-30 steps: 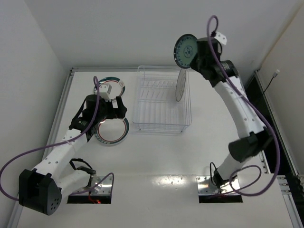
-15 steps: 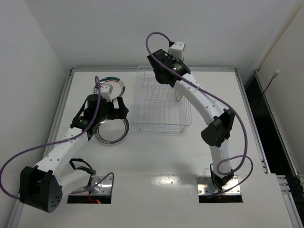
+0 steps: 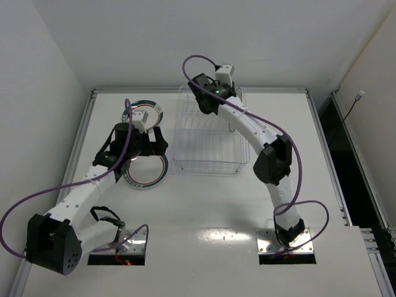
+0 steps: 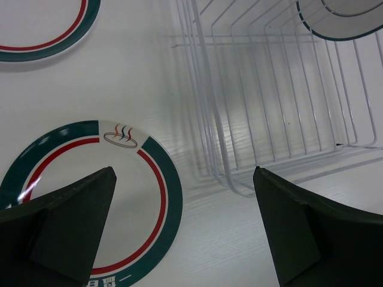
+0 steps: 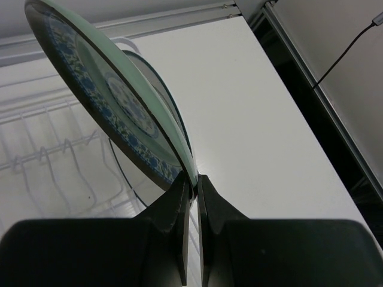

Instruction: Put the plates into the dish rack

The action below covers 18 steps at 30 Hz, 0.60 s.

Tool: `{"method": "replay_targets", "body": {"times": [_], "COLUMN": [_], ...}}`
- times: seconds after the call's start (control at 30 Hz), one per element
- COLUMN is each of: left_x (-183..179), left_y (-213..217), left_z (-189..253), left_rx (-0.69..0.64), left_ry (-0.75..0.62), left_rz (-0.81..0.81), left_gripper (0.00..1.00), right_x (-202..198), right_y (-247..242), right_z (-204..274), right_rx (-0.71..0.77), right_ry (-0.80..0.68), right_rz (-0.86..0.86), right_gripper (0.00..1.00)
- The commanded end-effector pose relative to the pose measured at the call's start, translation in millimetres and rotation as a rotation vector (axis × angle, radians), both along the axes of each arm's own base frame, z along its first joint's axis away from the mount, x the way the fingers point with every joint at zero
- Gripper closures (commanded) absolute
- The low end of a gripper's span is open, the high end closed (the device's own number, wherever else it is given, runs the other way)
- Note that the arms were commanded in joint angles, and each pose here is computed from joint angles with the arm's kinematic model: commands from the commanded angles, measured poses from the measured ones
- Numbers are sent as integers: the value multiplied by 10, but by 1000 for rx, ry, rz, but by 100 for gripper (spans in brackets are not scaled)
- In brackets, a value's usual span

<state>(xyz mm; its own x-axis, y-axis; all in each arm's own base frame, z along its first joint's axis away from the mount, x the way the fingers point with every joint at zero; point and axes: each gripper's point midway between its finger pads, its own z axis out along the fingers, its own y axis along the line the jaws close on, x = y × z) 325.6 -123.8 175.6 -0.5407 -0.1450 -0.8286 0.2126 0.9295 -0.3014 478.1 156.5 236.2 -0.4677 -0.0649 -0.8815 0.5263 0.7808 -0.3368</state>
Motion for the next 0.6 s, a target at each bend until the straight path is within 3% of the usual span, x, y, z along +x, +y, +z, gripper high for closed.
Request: {"method": "replay_targets", "body": {"times": [0.0,0.57], "left_x": [77,90], "left_y": [-58,-82], "left_z": [191,100], "left_rx": [-19,-23], "left_ry": [-51,-20], "left_rz": [-12,-16], "left_gripper": [1,1], "right_x": [65,266], "right_y": [-91,-112], "right_z": [-104,-687], "right_rx": [-27,30], "right_ry": [5,108], "right_rz": [-32,-24], "right_gripper": [100,100]}}
